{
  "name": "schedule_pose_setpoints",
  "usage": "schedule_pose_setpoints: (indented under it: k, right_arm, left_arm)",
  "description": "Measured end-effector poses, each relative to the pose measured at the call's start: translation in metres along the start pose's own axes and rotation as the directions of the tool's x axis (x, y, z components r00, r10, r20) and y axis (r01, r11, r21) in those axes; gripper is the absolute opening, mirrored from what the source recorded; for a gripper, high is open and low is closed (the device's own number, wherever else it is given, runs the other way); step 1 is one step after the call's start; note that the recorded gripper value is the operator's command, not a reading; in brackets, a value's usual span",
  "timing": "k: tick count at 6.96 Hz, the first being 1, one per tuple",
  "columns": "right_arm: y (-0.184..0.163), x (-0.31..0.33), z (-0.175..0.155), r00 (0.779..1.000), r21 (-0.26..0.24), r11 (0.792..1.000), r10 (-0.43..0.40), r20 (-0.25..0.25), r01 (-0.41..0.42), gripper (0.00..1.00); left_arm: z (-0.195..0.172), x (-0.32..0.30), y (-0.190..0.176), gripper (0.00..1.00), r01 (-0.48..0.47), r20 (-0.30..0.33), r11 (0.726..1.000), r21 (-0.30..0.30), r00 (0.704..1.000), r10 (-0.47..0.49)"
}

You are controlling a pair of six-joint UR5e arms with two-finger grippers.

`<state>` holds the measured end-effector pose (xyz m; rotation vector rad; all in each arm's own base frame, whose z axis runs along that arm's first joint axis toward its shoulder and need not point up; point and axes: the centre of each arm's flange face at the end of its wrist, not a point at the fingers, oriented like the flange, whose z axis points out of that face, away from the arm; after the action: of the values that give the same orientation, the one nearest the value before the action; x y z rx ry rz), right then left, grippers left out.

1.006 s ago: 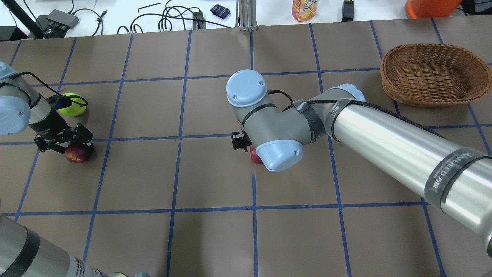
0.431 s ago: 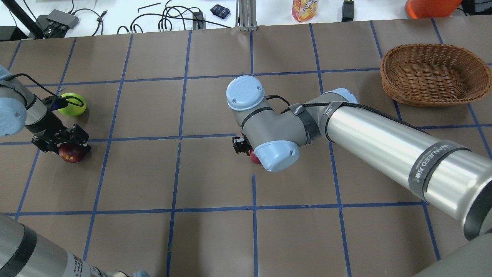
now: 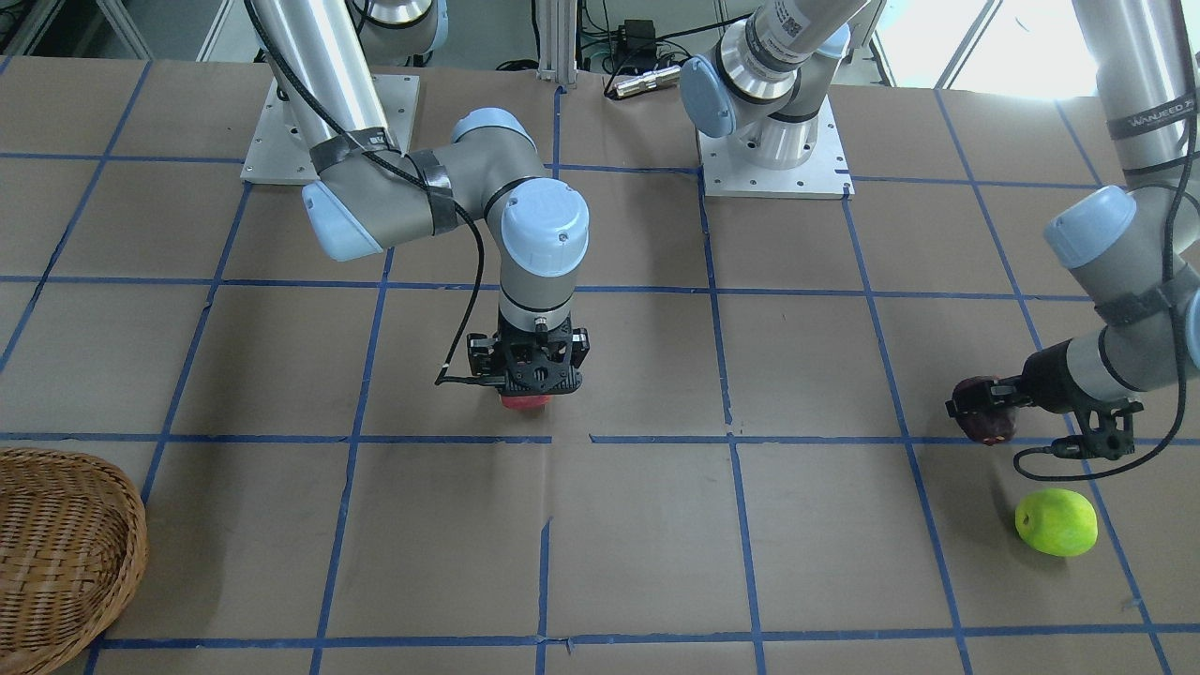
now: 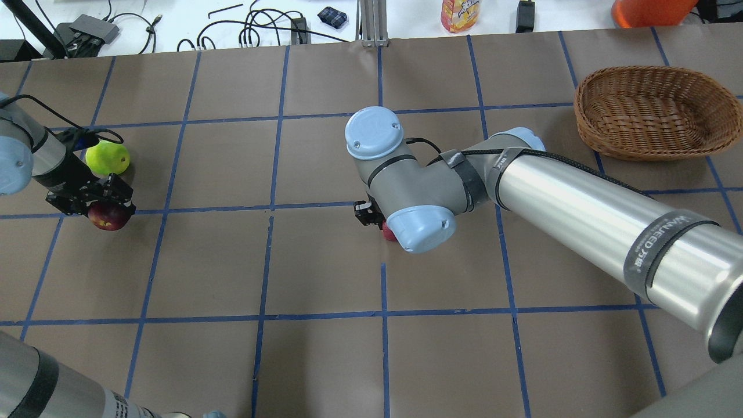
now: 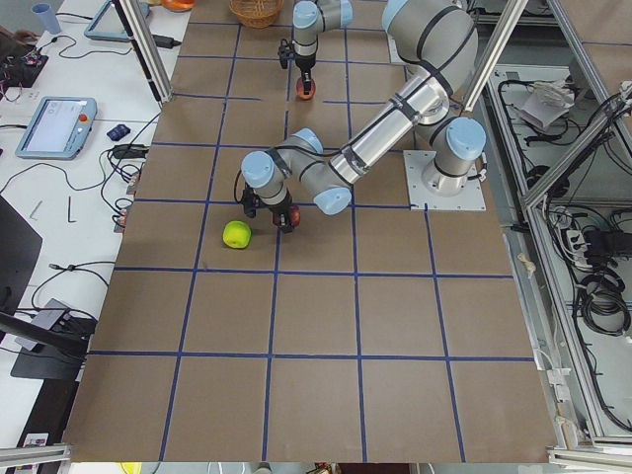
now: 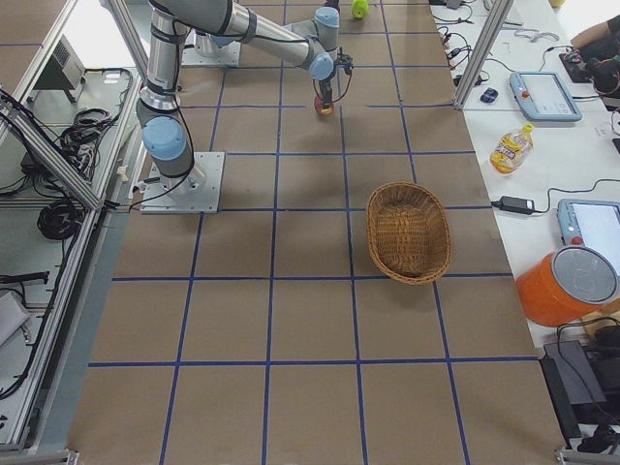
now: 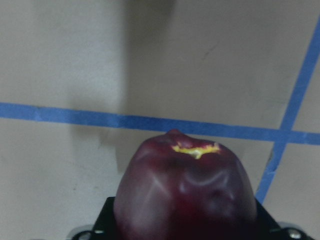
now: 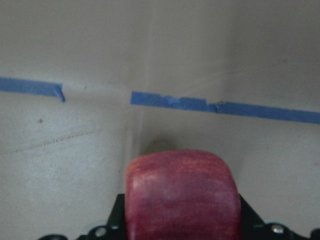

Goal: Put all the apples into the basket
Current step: 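Carry the red apple into the basket with right gripper while left lifts dark apple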

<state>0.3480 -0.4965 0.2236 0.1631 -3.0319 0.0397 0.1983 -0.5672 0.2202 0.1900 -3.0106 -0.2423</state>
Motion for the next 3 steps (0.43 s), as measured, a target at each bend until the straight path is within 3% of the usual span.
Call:
schedule_pose_setpoints:
  k: [2,3]
  right_arm:
    - [-0.055,0.094,-0.054,0.997,0.024,0.996,0.082,0.005,-0.082,0.27]
    - [-0.082,0.164,-0.073,0.998,0.033,0.997,0.066,0.001,-0.066,0.27]
  left_arm:
    - [-0.043,0.071,-0.012,0.00,-0.028,0.021,0.999,0.029,0.999,0.027]
    - [-0.053,0.118,-0.010,0.00,-0.029,0.016,0.999,0.030,0.999,0.029]
